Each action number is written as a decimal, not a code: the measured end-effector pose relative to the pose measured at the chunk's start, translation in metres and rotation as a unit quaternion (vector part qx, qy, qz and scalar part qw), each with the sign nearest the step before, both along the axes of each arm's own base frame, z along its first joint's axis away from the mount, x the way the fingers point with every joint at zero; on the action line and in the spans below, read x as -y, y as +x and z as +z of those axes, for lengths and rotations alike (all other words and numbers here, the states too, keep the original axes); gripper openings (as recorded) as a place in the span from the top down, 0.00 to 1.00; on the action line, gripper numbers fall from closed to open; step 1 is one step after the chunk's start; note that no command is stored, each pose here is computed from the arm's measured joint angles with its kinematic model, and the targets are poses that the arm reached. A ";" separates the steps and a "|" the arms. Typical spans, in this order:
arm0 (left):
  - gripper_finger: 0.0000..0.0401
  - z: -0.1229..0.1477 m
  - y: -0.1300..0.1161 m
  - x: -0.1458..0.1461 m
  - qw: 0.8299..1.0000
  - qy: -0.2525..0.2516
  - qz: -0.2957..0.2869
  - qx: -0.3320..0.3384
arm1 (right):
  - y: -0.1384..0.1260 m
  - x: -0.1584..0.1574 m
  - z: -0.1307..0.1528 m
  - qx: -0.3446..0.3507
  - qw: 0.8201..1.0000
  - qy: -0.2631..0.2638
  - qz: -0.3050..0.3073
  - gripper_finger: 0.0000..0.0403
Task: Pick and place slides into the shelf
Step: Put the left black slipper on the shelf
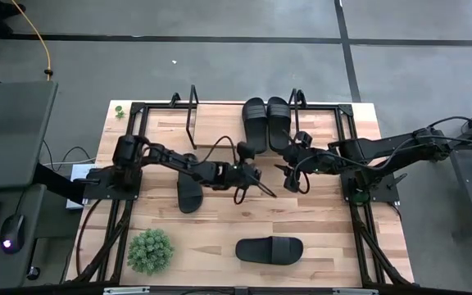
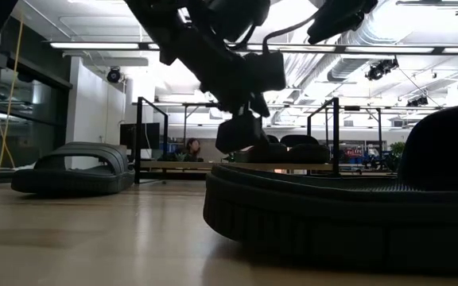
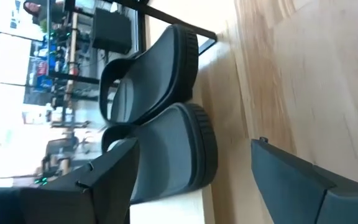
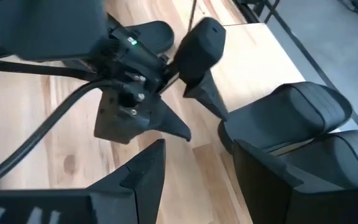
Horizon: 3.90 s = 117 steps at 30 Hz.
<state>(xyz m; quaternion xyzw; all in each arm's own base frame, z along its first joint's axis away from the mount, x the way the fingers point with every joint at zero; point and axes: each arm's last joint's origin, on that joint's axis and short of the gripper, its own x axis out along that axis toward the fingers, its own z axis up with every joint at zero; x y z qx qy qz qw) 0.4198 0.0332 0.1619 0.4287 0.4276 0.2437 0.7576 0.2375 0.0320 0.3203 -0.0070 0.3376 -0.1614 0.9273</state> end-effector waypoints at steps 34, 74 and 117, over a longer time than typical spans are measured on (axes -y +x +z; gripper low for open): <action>0.28 0.043 -0.044 0.067 0.990 0.097 0.100 0.001 | 0.005 -0.001 0.005 0.013 0.998 -0.035 0.055 0.56; 0.28 0.094 -0.133 0.189 0.994 0.052 -0.029 0.096 | 0.008 0.000 0.007 0.035 0.997 0.010 0.061 0.56; 0.28 0.028 -0.192 0.188 0.974 -0.146 0.174 0.023 | 0.036 -0.035 -0.024 -0.011 0.989 0.028 0.148 0.56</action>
